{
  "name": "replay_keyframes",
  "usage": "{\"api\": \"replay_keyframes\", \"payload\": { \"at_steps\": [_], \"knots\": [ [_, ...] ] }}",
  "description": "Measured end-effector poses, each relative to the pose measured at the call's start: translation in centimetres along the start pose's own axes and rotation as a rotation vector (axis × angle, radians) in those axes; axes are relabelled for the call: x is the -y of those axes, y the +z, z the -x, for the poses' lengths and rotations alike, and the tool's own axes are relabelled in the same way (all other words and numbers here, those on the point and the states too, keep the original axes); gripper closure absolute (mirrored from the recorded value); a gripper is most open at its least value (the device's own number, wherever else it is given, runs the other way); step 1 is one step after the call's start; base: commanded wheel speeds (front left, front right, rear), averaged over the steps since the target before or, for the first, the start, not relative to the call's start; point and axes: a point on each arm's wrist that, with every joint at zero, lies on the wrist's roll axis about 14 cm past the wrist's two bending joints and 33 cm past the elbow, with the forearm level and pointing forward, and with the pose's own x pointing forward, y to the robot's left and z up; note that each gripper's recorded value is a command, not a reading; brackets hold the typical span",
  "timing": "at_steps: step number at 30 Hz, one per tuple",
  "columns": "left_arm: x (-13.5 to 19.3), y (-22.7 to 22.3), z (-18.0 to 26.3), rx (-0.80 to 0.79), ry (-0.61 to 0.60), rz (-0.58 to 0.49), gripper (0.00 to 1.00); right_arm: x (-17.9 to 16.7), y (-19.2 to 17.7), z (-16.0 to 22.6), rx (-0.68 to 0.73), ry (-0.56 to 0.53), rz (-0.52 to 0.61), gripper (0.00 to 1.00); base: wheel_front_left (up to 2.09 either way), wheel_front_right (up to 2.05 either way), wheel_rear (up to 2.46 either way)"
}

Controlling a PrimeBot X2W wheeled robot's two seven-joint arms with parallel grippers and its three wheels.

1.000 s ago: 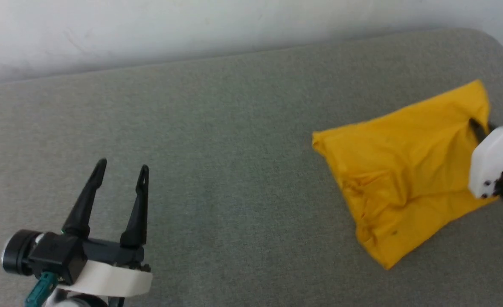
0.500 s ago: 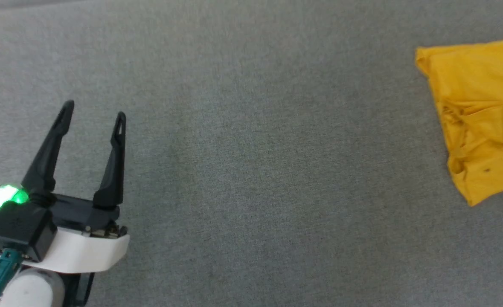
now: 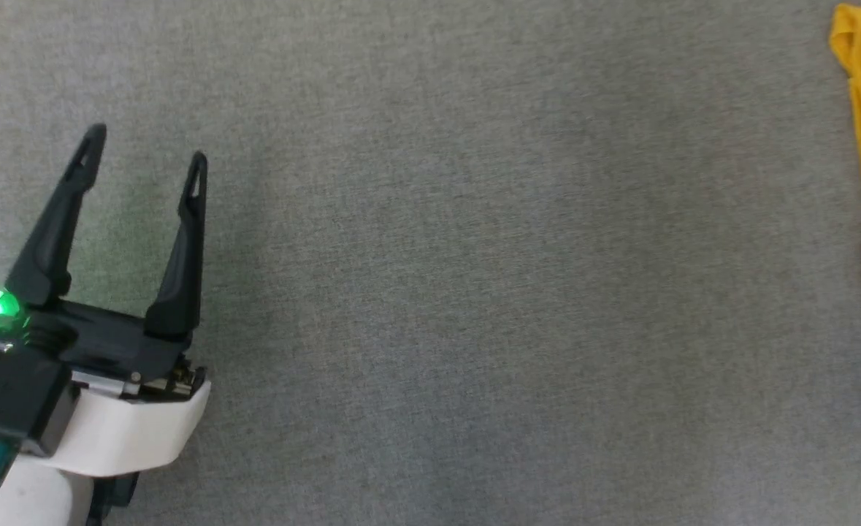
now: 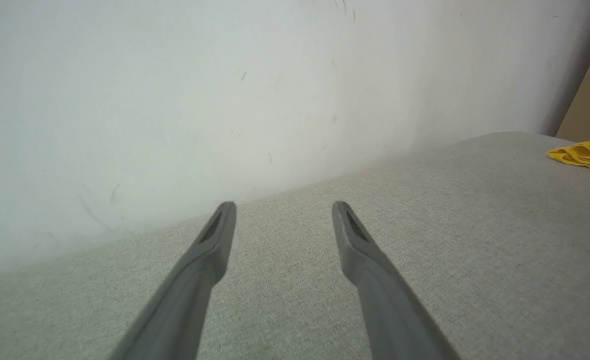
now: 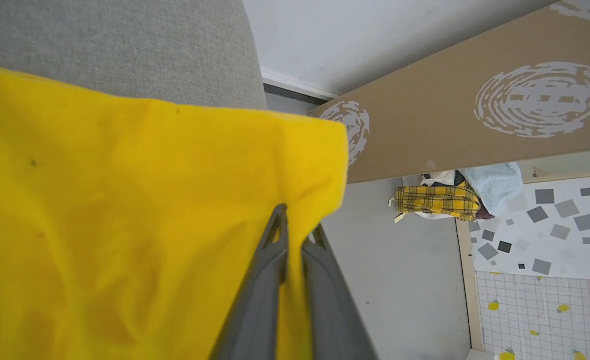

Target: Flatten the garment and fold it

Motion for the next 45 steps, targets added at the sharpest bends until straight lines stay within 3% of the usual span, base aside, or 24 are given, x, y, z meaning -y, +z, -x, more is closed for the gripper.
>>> {"api": "replay_keyframes", "payload": {
  "at_steps": [1,2,3,4,5,6,18,22,29,36,45],
  "knots": [
    [-0.1,0.0,-0.1,0.012,0.001,0.0,0.0,-0.2,-0.4,-0.3,-0.013,-0.002,0.002,1.0,0.0,0.0,0.0],
    [-0.1,-0.1,-0.1,0.018,0.002,-0.002,0.0,-0.3,-0.6,-0.6,-0.021,-0.005,0.004,0.85,0.0,0.0,0.0],
    [-0.2,-0.2,-0.1,0.02,0.003,-0.005,0.0,-0.4,-0.9,-0.8,-0.027,-0.007,0.009,0.63,0.0,0.0,0.0],
    [-0.3,-0.2,0.0,0.024,0.005,-0.005,0.0,-0.6,-1.2,-1.0,-0.034,-0.007,0.012,0.53,0.0,0.0,0.0],
    [-0.4,-0.3,0.0,0.021,0.01,-0.005,0.0,-0.7,-1.4,-1.1,-0.04,-0.007,0.015,0.15,0.0,0.0,0.0],
    [-0.6,-0.4,0.1,0.015,0.02,-0.006,0.0,-0.8,-1.5,-1.2,-0.042,-0.007,0.017,0.0,0.0,0.0,0.0],
    [-1.0,1.7,0.7,0.051,0.094,0.089,0.0,0.6,-1.6,-0.5,-0.007,-0.019,-0.041,0.0,0.0,0.0,0.0],
    [-1.5,2.4,1.6,0.059,0.136,0.074,0.0,1.2,-0.7,0.5,0.049,-0.018,-0.065,0.0,0.0,0.0,0.0],
    [-1.5,4.2,4.1,0.069,0.205,0.1,0.0,1.3,1.4,3.5,0.201,0.01,-0.201,0.0,0.0,0.0,0.0],
    [-1.5,5.9,7.7,0.057,0.276,0.118,0.0,-2.9,4.6,9.1,0.407,0.159,-0.349,0.0,0.0,0.0,0.0],
    [-1.3,8.0,12.0,0.064,0.34,0.127,0.0,-7.7,8.8,18.1,0.642,0.356,-0.432,0.0,0.0,0.0,0.0]
  ]
}}
